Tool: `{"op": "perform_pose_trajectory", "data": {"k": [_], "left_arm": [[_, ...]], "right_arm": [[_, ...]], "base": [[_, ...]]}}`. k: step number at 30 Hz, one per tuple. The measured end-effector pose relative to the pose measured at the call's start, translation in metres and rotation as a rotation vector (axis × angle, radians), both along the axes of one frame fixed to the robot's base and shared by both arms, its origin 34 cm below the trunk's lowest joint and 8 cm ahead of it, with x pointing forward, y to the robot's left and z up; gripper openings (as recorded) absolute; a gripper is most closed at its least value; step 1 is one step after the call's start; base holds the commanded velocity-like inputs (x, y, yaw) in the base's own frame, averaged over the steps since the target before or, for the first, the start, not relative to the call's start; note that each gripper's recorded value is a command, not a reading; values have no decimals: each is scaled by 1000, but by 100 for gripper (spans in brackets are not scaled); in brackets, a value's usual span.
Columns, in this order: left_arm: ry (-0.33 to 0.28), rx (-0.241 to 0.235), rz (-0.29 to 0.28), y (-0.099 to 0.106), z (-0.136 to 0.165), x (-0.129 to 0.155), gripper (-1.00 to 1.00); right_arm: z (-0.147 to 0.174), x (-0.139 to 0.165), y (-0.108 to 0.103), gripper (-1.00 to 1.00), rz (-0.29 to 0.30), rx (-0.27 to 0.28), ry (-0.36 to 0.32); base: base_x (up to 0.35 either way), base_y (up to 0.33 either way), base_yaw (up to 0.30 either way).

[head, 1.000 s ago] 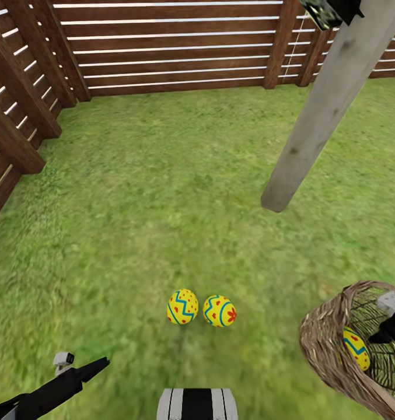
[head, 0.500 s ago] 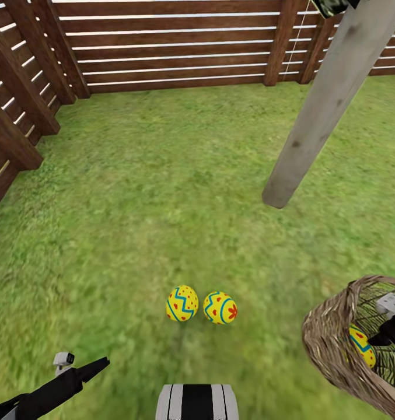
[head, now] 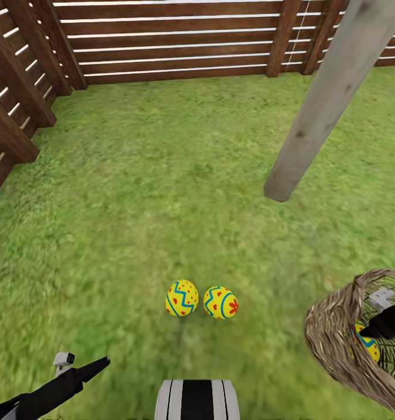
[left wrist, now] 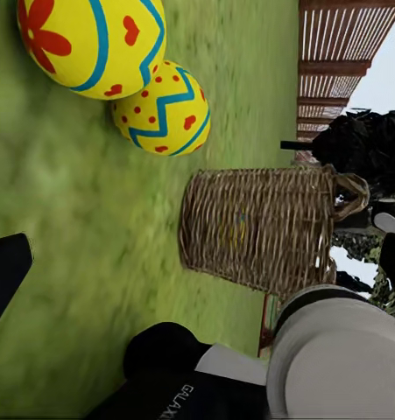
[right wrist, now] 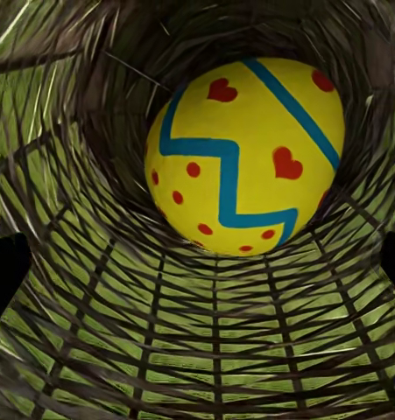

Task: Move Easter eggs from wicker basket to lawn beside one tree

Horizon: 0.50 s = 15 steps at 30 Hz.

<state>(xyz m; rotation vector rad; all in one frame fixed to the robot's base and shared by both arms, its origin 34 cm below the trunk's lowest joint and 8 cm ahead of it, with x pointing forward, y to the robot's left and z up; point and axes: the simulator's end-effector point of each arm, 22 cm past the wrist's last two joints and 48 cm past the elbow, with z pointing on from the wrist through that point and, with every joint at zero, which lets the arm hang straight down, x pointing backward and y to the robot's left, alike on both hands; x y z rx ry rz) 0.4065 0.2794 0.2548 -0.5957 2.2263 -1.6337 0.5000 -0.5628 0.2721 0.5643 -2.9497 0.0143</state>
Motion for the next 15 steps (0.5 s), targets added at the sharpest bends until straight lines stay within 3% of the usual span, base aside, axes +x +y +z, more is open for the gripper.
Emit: {"op": "perform_pose_trajectory", "data": {"k": [15], "left_arm": [[55, 3, -3, 0, -21, -16, 100]], "right_arm": [[-28, -2, -20, 100, -14, -101, 5]], "base": [[0, 0, 0]]}}
